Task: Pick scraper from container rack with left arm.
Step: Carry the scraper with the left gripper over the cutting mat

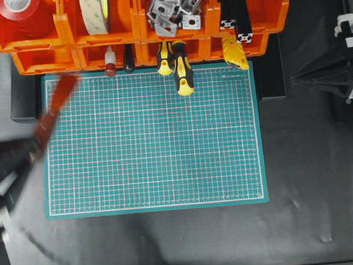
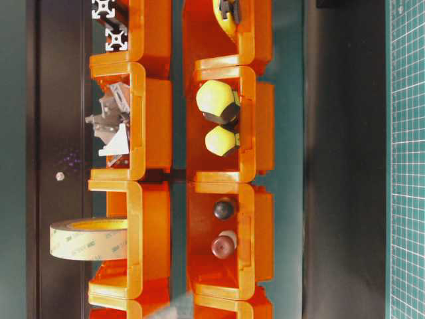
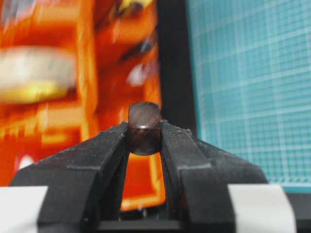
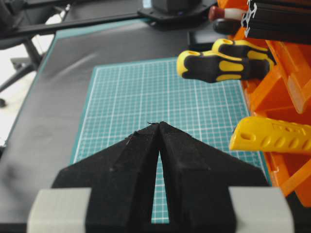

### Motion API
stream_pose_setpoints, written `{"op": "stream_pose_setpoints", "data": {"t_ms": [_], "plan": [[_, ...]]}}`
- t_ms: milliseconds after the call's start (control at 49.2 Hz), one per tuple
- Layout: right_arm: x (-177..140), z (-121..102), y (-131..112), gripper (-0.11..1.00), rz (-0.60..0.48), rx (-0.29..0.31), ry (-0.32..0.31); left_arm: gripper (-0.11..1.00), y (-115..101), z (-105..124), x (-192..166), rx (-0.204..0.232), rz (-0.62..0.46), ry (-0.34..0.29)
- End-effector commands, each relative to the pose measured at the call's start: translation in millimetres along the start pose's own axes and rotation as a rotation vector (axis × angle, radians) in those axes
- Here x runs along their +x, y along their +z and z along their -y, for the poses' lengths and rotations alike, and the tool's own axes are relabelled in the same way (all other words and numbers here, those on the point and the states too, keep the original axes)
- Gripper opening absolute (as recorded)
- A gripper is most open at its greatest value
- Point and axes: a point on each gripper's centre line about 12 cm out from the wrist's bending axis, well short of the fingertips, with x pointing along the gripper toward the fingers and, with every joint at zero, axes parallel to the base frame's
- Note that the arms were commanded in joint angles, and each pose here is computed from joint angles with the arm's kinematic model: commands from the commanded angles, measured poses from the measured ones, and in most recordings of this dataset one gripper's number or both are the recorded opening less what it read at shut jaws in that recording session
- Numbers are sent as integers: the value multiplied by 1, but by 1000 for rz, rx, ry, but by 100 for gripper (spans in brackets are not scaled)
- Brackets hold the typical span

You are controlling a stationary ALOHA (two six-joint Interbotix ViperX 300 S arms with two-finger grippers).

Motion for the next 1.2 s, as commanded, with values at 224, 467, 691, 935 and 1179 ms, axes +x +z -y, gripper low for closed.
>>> {"op": "stream_pose_setpoints", "data": {"t_ms": [224, 467, 691, 935, 1179], "plan": [[-1, -2, 11, 1, 22, 93, 7, 20, 57, 23, 27, 218, 117, -24], [-1, -1, 7, 1, -10, 101, 2, 20, 52, 43, 97, 362, 116, -40], [-1, -1, 7, 1, -19, 104, 0, 20, 32, 54, 155, 368, 147, -101], [-2, -1, 7, 1, -16, 129, 0, 20, 22, 62, 193, 336, 154, -147], [-2, -1, 6, 1, -31, 147, -2, 20, 22, 71, 203, 349, 153, -164]]}}
